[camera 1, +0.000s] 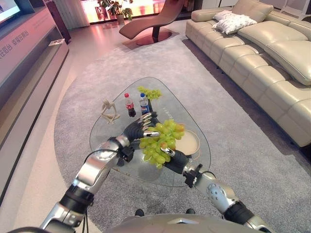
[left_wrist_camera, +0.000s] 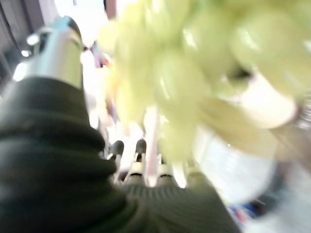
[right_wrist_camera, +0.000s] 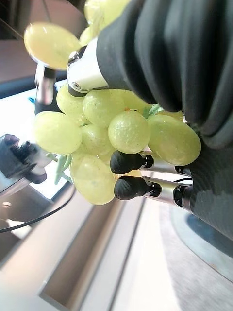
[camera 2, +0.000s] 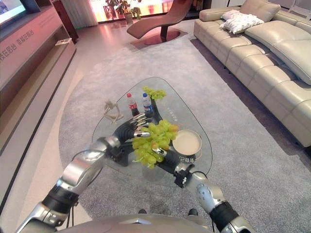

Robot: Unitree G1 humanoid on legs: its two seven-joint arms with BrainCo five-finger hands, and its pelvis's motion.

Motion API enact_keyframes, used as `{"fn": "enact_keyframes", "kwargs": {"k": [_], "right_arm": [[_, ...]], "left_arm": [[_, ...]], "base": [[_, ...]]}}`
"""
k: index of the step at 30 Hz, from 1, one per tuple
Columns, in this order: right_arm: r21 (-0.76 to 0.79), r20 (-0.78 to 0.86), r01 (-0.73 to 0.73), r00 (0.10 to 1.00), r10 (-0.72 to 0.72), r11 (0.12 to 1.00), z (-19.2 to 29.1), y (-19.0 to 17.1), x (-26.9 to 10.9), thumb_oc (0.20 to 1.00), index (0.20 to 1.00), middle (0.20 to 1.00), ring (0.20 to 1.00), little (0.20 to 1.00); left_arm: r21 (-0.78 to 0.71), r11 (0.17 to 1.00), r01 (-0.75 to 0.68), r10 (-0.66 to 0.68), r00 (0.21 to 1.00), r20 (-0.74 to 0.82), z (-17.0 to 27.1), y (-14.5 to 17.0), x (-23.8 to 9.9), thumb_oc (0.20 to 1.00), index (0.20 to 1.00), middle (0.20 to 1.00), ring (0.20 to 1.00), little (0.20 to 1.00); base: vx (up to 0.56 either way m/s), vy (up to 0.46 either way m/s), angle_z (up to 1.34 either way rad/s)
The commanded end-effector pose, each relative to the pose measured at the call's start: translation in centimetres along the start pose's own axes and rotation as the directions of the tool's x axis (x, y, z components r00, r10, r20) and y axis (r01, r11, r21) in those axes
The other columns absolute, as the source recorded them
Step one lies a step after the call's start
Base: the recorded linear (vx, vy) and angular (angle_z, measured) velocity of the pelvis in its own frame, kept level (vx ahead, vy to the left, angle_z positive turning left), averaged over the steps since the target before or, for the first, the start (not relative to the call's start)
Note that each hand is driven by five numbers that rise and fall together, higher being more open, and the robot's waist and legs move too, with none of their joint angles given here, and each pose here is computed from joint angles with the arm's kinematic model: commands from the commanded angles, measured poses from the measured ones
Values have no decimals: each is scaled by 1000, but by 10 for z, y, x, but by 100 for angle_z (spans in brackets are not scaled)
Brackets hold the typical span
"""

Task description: Pick up fruits into the plate

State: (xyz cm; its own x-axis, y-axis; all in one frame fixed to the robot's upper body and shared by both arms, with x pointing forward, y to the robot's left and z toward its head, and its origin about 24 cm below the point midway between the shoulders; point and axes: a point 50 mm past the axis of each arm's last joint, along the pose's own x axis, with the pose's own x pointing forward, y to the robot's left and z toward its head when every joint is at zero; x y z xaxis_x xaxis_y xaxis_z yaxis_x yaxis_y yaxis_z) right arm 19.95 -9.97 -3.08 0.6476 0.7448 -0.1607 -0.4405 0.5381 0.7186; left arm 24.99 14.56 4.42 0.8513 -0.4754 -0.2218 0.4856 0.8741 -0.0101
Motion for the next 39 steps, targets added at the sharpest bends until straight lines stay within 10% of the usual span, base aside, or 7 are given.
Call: {"fn": "enact_keyframes", "kwargs": {"k": [1,9,18,26,30,39], "right_arm": [[-88,157,-129,977,141,988,36,14,16,200,200,200,200,200],[-105,159,53,987,-35,993,44,-31,-27,200,200,200,200,200],[-400,7,321,938,-347,859,82,-85,-85,200,200,200,200,200],[-778,-72,384,731,-679,497,140,-116,-120,200,200,200,200,200],[-886,-33,351,602,-798,302,174,-120,-132,200,200,200,200,200],[-925,221,376,432,-875,-48,243,-111,-110,200,200,200,200,200]], "left_arm": [[0,992,-128,127,989,76,10,31,-5,1000,1000,1000,1000,1000],[-72,942,-326,306,930,-204,-67,58,-42,1000,1000,1000,1000,1000],[31,853,-521,336,502,-797,-218,38,-134,1000,1000,1000,1000,1000],[143,838,-527,247,131,-960,-256,10,-210,1000,1000,1000,1000,1000],[162,869,-468,273,178,-946,-250,22,-198,1000,1000,1000,1000,1000],[240,926,-292,369,564,-739,-189,64,-79,1000,1000,1000,1000,1000]], "base": [[0,0,0],[-2,-5,0],[-6,-50,1],[52,-70,1],[-25,-75,3],[-188,-100,15]]}}
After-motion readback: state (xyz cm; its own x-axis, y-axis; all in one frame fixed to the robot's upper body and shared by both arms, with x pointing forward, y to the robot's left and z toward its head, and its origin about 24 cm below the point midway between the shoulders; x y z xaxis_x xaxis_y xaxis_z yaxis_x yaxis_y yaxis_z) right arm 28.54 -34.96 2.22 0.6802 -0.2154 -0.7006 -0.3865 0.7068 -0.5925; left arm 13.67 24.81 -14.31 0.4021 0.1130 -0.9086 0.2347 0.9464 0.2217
